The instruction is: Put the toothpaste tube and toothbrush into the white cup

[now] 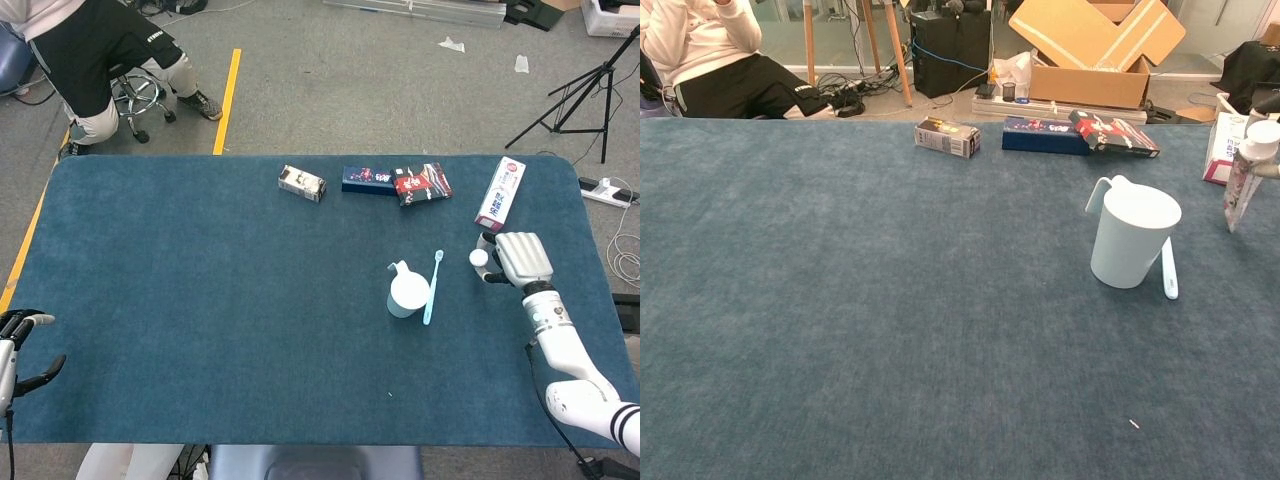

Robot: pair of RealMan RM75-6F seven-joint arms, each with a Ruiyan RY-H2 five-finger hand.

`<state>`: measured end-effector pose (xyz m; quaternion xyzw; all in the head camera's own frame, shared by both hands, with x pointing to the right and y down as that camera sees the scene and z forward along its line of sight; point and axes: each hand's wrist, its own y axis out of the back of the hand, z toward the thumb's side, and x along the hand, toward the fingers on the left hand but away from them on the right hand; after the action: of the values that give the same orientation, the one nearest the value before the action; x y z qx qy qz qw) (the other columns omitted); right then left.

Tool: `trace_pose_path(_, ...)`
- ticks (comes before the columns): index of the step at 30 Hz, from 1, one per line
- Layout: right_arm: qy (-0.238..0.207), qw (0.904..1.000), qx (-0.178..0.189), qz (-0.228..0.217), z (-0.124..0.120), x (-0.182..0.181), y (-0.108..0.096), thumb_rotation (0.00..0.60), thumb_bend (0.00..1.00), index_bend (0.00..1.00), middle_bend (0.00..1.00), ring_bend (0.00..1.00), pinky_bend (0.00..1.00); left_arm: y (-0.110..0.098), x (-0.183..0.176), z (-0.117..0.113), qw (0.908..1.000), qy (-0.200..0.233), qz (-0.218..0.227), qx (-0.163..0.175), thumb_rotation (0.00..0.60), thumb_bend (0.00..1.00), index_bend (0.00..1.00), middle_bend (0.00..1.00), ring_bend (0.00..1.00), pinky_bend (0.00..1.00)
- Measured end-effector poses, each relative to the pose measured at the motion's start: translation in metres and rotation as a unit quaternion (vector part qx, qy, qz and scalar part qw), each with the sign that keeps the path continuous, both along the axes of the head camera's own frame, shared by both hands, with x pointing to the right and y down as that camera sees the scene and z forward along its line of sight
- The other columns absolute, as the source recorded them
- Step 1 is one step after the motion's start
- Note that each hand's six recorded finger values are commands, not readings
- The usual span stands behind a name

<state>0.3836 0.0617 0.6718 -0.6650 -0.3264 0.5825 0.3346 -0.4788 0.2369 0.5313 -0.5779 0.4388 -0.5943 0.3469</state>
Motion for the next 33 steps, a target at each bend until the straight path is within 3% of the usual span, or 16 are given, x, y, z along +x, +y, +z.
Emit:
trace_pose_path(18, -0.105, 0.9936, 0.041, 0.008, -0.052, -0.028, -0.009, 0.600, 0.23, 0.67, 1.00, 0.98, 1.00, 0.000, -0.001, 0.000, 1.0000, 0.001, -0.002, -0.001, 0.600, 0.22, 0.33, 0.30, 0.21, 0.27)
trace_pose_path(25, -0.165, 0.9856, 0.036, -0.002, -0.081, -0.053, -0.005, 0.600, 0.23, 0.67, 1.00, 0.98, 1.00, -0.001, -0.002, -0.001, 1.0000, 0.001, -0.003, 0.001, 0.600, 0.22, 0.33, 0.30, 0.21, 0.27)
trace_pose_path(33, -0.205, 0.9779, 0.038, -0.020, -0.117, -0.067, 0.004, 0.600, 0.23, 0.67, 1.00, 0.98, 1.00, 0.000, -0.001, -0.002, 1.0000, 0.000, -0.001, 0.002, 0.600, 0.22, 0.33, 0.30, 0.21, 0.27)
